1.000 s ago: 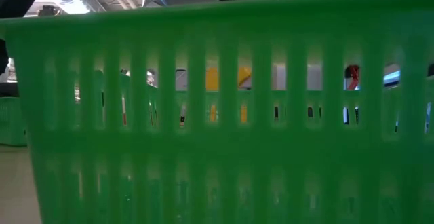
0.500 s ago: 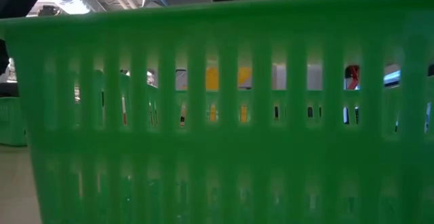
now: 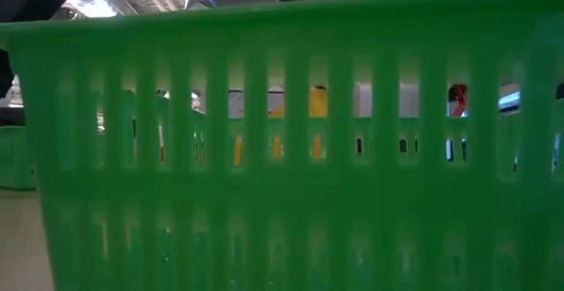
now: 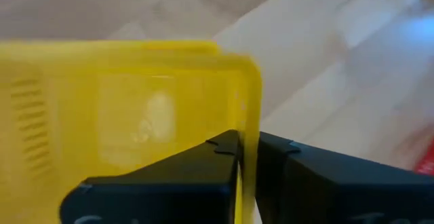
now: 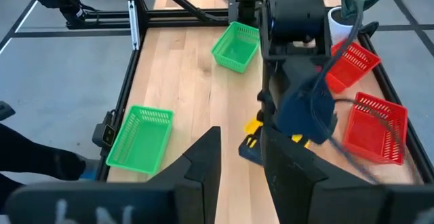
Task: Stack baskets by color
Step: Stack the yellow bin on the yellow bin
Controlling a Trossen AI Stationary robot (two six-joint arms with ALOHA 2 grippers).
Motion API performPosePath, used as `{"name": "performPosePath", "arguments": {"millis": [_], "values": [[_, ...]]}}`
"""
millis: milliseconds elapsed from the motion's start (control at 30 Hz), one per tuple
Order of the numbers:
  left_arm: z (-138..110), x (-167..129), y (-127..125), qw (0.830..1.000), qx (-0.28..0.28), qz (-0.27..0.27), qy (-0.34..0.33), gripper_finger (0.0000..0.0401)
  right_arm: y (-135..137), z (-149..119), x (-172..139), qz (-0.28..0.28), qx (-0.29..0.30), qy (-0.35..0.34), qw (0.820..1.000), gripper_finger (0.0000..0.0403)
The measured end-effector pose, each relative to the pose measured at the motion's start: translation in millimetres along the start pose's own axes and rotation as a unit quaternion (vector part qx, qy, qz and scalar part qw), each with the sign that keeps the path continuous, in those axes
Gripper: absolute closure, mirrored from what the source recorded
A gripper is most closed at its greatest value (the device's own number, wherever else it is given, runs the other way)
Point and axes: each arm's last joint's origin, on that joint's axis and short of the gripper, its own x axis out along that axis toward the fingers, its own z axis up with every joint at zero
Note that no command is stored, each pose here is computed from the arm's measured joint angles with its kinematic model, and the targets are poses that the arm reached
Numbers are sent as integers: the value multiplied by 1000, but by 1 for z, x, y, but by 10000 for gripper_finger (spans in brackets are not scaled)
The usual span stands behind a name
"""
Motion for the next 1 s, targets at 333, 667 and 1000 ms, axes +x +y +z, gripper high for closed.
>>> {"name": "performPosePath", "arguments": {"millis": [333,667,1000], "values": [[8,-5,4,1000,26,-4,-4,367,0,0,0,0,-1,0,1000,298],[13,-5,7,999,34,-22,20,387,0,0,0,0,-1,0,1000,298],[8,-12,4,999,51,-13,9,399,0,0,0,0,-1,0,1000,298]]}}
